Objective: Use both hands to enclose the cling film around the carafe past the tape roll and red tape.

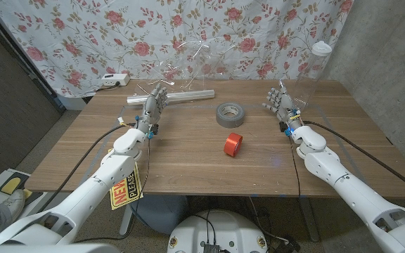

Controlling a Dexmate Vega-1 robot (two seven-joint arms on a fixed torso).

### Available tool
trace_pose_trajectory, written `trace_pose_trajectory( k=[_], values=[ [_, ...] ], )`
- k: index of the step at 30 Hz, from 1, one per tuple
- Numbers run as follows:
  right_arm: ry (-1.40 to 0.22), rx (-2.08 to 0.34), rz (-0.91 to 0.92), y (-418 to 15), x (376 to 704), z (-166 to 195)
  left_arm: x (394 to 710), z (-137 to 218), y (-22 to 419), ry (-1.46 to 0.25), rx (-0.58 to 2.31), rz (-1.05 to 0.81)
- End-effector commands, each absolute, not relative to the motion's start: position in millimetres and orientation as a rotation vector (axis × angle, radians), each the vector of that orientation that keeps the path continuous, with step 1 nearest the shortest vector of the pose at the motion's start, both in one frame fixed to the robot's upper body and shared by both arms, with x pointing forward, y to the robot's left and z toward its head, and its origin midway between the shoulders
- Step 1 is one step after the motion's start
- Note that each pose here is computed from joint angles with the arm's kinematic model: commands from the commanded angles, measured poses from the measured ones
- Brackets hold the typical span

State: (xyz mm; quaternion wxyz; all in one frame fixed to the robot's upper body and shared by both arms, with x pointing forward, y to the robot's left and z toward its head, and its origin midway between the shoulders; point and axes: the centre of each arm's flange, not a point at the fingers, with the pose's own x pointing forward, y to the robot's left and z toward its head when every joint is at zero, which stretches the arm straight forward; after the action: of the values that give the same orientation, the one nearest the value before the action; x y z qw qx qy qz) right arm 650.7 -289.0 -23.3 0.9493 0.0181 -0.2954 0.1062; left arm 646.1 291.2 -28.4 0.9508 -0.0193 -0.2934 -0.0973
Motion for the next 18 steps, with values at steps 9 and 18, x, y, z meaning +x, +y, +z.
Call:
trace_pose_trajectory(
  k=[9,18],
  values=[
    [-0.612,0.035,0.222,-287.8,642.3,-21.7,640.1,-26.1,293.5,-0.621,-0.039,-0.209],
    [-0.625,-0.001,0.224,-285.4,638.5,-11.7,644.2,-22.6,296.4,-0.634,-0.021,-0.231]
  ],
)
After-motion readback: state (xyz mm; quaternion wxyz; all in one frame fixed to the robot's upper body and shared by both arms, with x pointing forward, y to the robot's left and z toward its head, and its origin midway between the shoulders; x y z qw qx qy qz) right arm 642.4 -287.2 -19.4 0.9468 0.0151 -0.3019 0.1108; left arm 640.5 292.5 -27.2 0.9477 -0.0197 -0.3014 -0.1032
